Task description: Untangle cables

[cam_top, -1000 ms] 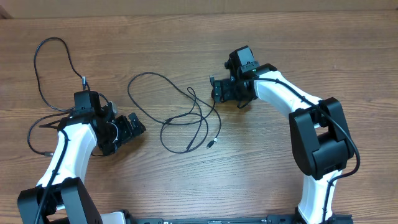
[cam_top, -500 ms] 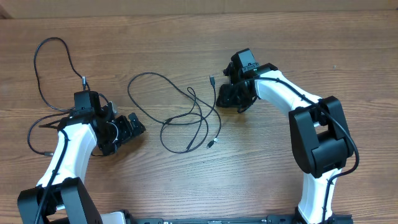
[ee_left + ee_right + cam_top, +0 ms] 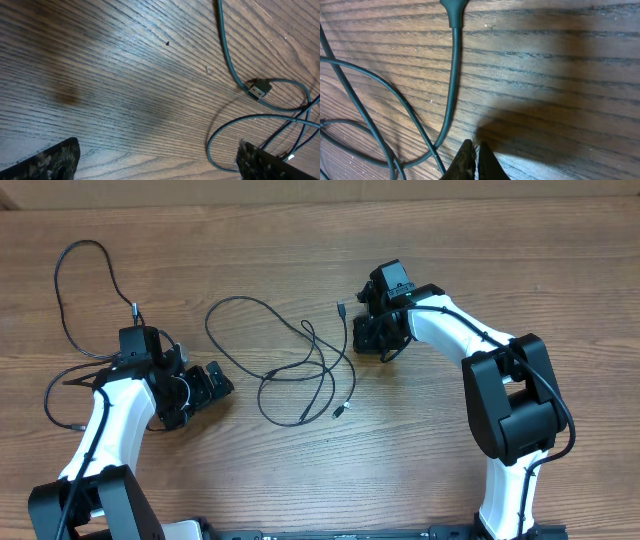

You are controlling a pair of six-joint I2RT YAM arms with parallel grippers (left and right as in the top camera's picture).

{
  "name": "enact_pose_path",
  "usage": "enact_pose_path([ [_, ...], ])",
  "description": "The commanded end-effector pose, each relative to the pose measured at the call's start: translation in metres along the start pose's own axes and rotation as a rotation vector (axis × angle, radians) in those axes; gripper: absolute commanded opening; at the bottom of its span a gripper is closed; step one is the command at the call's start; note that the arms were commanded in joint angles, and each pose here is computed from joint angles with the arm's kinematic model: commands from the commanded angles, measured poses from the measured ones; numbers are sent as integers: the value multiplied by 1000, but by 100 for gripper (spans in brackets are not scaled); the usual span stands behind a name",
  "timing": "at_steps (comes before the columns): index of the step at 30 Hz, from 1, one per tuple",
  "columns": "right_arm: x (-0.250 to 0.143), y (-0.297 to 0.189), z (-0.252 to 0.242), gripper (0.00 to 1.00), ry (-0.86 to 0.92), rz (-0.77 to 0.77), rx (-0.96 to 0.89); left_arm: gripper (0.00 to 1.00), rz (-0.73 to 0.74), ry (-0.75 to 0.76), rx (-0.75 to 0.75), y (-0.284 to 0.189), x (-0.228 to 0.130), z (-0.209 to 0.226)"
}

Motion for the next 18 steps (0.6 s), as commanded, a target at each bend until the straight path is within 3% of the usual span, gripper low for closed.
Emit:
enact_pose_path([
  [1,-4,5,0,4,-15,11,-11,100,6,0,8,2,-1,1],
  [11,2,-7,6,4,16,21,63,100,6,-1,7,2,-1,1],
  [12,2,-10,5,8,24,26,73,99,6,0,7,2,-1,1],
  [16,4,-19,1,39,55,35,100,100,6,0,7,2,-1,1],
  [17,3,-19,0,52,58,36,100,100,6,-1,7,2,-1,1],
  [18,3,-20,-1,72,61,39,96,100,6,0,7,2,-1,1],
])
Point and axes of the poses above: each gripper's point midway between its finger pads, its own y axis out along the fingers, its own z axis along the line the jaws close on, x = y × z, the point moved 5 cm from there along -y, back along the fingers, and after that the axes turned 14 degrees about -y, right-handed, at the moved point
